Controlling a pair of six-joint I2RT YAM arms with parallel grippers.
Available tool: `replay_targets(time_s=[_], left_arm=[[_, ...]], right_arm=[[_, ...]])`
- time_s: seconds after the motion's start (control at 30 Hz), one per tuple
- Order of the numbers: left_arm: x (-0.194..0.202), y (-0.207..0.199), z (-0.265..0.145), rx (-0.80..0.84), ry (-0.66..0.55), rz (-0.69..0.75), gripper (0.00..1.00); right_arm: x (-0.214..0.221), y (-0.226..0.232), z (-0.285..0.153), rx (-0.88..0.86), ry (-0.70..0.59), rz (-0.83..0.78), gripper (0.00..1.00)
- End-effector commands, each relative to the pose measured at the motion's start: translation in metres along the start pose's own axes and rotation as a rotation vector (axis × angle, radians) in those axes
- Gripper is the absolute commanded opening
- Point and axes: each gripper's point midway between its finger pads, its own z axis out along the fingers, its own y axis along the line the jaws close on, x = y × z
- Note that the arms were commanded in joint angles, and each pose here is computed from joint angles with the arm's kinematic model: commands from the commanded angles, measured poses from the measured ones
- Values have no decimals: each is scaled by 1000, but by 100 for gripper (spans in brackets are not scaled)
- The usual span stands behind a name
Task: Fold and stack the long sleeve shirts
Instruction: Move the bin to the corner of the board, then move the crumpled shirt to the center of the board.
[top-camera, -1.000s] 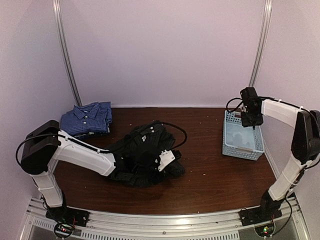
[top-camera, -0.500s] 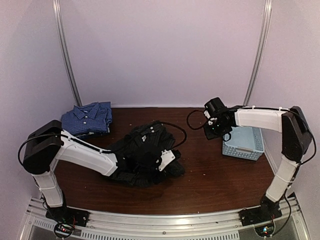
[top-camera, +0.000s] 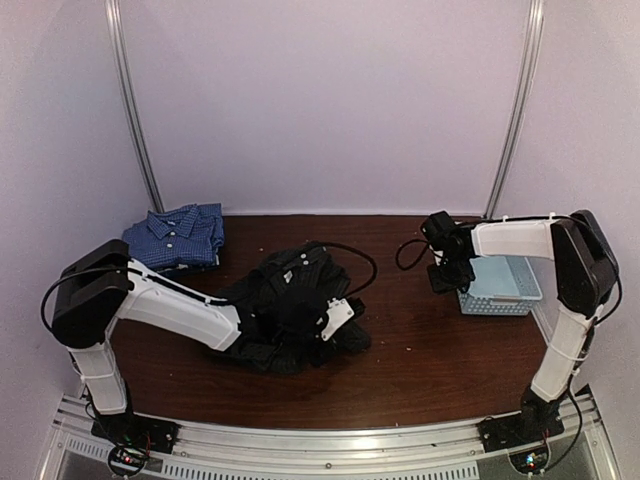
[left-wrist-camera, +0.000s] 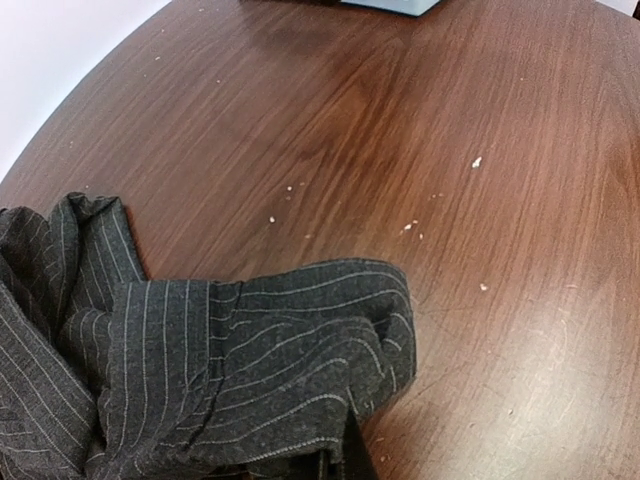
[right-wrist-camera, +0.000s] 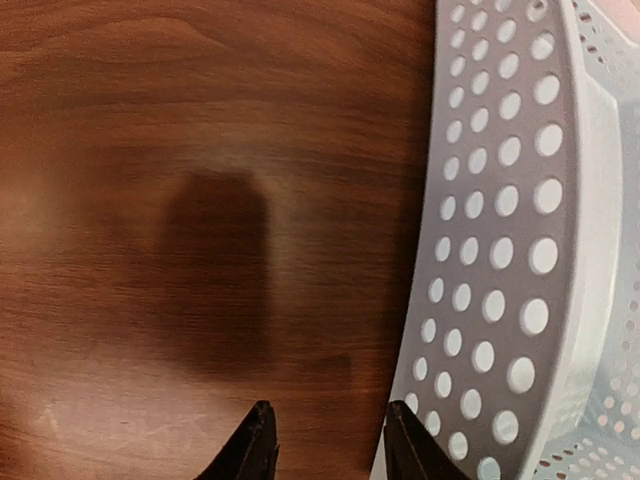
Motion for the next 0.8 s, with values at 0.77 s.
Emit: replay_targets(time_s=[0.77], left_arm=[[-112, -147, 0, 391, -197, 243, 38]], right_arm=[[-33, 26, -42, -402, -207, 121, 52]])
